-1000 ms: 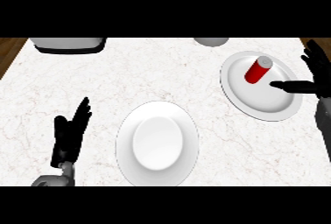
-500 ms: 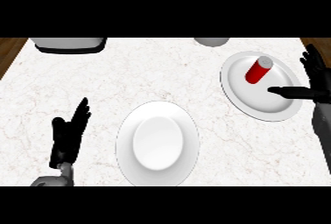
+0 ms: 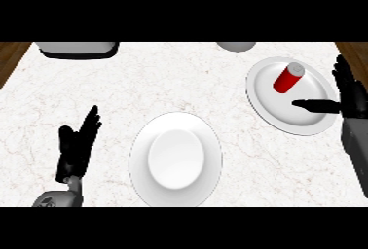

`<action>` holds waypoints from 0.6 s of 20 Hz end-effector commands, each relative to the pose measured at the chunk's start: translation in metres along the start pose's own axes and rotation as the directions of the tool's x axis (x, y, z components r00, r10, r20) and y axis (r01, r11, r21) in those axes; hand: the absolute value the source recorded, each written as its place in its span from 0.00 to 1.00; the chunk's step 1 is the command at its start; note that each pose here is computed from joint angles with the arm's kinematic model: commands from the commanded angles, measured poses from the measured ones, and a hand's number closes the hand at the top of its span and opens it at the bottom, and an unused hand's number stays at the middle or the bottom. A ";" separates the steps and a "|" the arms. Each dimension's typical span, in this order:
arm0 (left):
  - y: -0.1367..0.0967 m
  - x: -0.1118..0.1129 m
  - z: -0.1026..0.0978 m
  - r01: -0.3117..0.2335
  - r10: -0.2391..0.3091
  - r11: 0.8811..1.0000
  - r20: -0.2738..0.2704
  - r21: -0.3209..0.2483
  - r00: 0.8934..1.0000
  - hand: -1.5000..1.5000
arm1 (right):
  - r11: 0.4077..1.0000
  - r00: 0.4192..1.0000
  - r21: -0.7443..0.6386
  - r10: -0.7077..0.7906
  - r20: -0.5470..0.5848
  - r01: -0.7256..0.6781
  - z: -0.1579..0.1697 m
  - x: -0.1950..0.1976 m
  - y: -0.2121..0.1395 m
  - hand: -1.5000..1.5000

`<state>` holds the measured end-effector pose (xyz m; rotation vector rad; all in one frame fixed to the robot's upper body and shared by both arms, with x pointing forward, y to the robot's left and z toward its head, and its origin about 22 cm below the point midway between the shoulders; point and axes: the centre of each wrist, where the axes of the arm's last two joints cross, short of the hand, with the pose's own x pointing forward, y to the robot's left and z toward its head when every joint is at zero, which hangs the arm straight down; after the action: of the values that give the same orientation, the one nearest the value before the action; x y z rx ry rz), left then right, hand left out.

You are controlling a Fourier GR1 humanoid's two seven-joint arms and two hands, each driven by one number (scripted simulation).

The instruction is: Pick the can from the plate and place it in the plate

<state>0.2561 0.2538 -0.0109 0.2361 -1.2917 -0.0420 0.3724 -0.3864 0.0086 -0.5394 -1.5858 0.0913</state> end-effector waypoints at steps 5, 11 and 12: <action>-0.001 -0.018 0.003 -0.011 0.011 1.000 -0.014 -0.002 1.000 0.50 | 0.998 0.998 -0.032 0.061 -0.024 -0.062 0.012 -0.013 -0.012 0.00; 0.005 0.015 0.005 -0.010 0.010 1.000 0.016 0.007 1.000 0.50 | 0.997 0.996 -0.053 0.060 -0.059 -0.063 0.023 -0.028 -0.017 0.00; -0.007 0.008 0.007 -0.016 0.015 1.000 0.022 0.025 1.000 0.50 | 0.994 0.995 -0.076 0.070 -0.075 -0.076 0.029 -0.040 -0.027 0.00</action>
<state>0.2518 0.2503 -0.0050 0.2393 -1.2988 -0.0308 0.3470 -0.4102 -0.0107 -0.6300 -1.5194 0.0801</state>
